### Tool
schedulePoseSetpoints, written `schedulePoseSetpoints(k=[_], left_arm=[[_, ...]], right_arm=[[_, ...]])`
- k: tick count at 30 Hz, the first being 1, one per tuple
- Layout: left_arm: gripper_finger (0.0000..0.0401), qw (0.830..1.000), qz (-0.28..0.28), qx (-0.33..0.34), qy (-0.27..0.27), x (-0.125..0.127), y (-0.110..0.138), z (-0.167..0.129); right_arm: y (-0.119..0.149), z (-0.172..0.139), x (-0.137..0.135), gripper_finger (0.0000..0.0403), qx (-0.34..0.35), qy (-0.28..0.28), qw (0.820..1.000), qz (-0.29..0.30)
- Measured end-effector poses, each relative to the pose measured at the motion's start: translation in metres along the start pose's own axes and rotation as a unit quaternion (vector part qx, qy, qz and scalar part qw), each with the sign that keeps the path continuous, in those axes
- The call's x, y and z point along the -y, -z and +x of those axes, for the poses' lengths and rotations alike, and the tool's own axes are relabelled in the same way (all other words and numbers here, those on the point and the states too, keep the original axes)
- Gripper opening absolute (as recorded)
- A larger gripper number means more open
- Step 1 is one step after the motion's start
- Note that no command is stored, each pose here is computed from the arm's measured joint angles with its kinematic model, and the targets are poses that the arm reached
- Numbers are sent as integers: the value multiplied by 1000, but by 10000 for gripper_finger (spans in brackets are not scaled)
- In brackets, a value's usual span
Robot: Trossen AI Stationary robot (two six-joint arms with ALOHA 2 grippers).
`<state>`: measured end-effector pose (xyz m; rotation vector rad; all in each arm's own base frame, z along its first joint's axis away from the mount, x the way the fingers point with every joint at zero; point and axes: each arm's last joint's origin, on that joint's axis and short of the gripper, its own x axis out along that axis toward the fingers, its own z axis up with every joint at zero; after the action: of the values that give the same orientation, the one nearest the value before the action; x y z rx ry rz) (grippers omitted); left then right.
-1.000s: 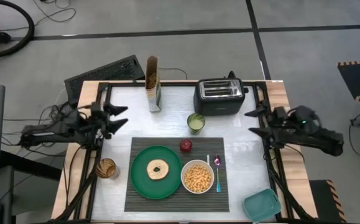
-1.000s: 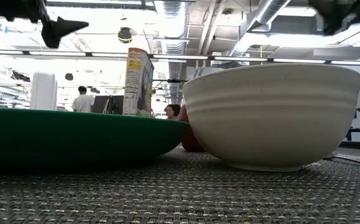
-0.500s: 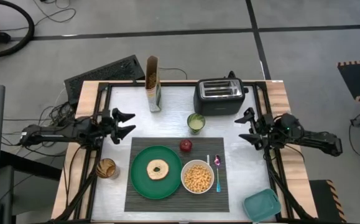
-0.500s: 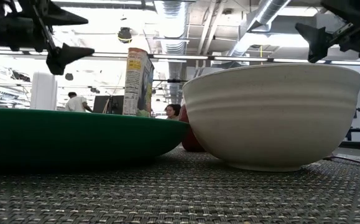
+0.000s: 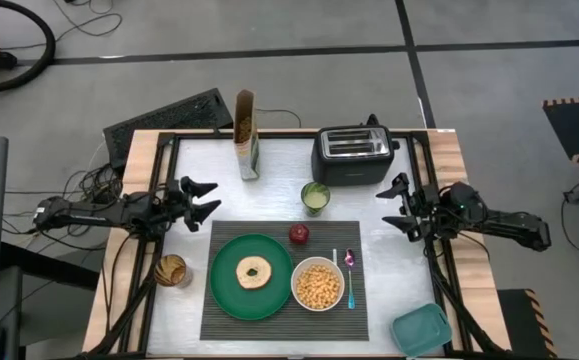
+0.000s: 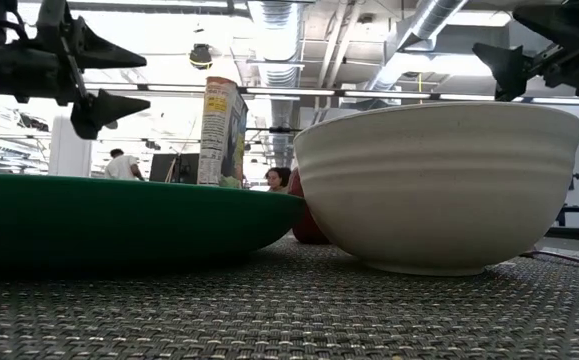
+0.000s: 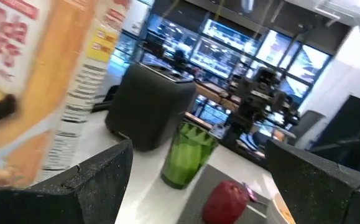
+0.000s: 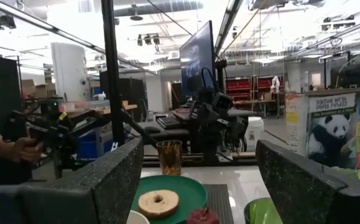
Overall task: Arrange a breakfast setting
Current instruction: Return to Home Position
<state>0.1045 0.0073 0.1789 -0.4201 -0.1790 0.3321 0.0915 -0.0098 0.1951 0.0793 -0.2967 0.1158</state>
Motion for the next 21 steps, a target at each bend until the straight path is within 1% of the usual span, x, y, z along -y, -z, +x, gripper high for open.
schedulePoseSetpoints(k=[5, 9, 11, 13, 16, 21], left_arm=[[348, 1000, 0, 6, -17, -1, 0, 0], [348, 1000, -2, 7, -20, -1, 0, 0], [348, 1000, -11, 8, -20, -1, 0, 0], [348, 1000, -24, 5, -14, -1, 0, 0], [348, 999, -35, -6, 1, 0, 1, 0], [348, 999, -24, -46, 4, -2, 8, 0]], right_arm=[[0, 0, 0, 336, 0, 0, 1000, 0], [7, 0, 1, 336, -34, 6, 999, 11], [9, 0, 1, 336, -44, 8, 999, 24], [11, -1, 2, 336, -54, 11, 997, 51], [16, -1, 2, 336, -77, 17, 995, 66], [23, -3, 3, 336, -113, 25, 990, 78]])
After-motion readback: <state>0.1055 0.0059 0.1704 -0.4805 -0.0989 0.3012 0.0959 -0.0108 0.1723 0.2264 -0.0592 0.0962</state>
